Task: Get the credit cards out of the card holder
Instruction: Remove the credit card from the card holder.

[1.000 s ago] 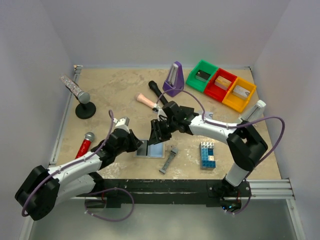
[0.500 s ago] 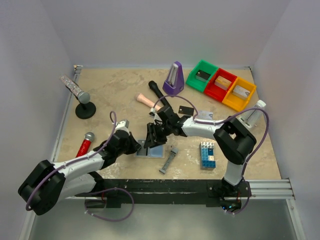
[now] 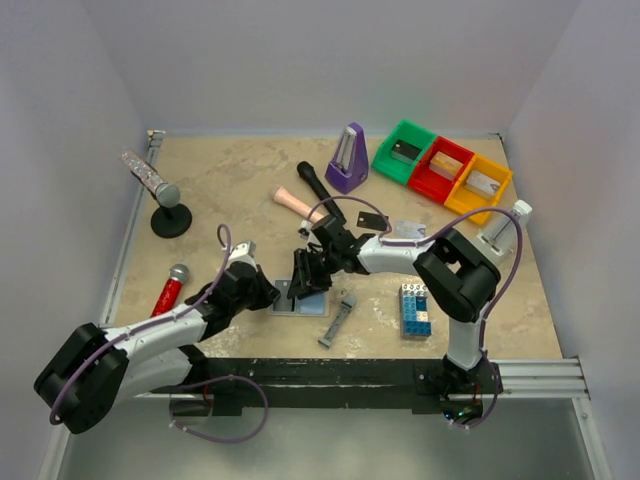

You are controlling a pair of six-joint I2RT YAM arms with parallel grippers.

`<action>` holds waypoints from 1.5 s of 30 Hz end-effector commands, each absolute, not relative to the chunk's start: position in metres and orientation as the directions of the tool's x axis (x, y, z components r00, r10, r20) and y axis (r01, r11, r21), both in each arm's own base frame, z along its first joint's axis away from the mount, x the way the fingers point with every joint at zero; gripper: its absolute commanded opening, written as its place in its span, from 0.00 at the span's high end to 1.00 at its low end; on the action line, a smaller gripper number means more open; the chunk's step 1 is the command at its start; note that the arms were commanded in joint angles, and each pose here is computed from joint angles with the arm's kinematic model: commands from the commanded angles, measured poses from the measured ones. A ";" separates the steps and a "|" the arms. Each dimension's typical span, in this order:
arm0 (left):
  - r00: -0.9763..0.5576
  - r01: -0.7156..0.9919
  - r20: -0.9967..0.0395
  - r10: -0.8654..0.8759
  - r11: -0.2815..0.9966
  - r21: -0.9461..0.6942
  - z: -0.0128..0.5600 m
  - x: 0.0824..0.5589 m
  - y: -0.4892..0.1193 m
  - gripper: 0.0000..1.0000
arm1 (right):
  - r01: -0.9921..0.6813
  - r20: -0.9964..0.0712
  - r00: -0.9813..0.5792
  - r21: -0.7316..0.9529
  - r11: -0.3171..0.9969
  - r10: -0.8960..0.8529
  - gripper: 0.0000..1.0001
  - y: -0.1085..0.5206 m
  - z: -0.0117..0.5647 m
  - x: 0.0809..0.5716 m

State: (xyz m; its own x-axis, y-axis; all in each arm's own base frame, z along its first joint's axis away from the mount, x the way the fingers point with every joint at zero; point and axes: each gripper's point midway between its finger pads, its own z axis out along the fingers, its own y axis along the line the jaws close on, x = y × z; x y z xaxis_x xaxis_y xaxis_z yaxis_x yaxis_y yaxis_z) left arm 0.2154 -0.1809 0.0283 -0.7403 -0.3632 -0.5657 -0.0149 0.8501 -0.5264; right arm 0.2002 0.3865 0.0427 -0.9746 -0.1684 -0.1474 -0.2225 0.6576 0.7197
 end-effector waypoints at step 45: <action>-0.725 -0.068 -0.564 -0.395 0.856 -0.512 0.022 0.206 -0.163 0.99 | -0.225 -0.143 -0.974 0.713 0.665 -0.176 0.55 0.393 0.035 0.202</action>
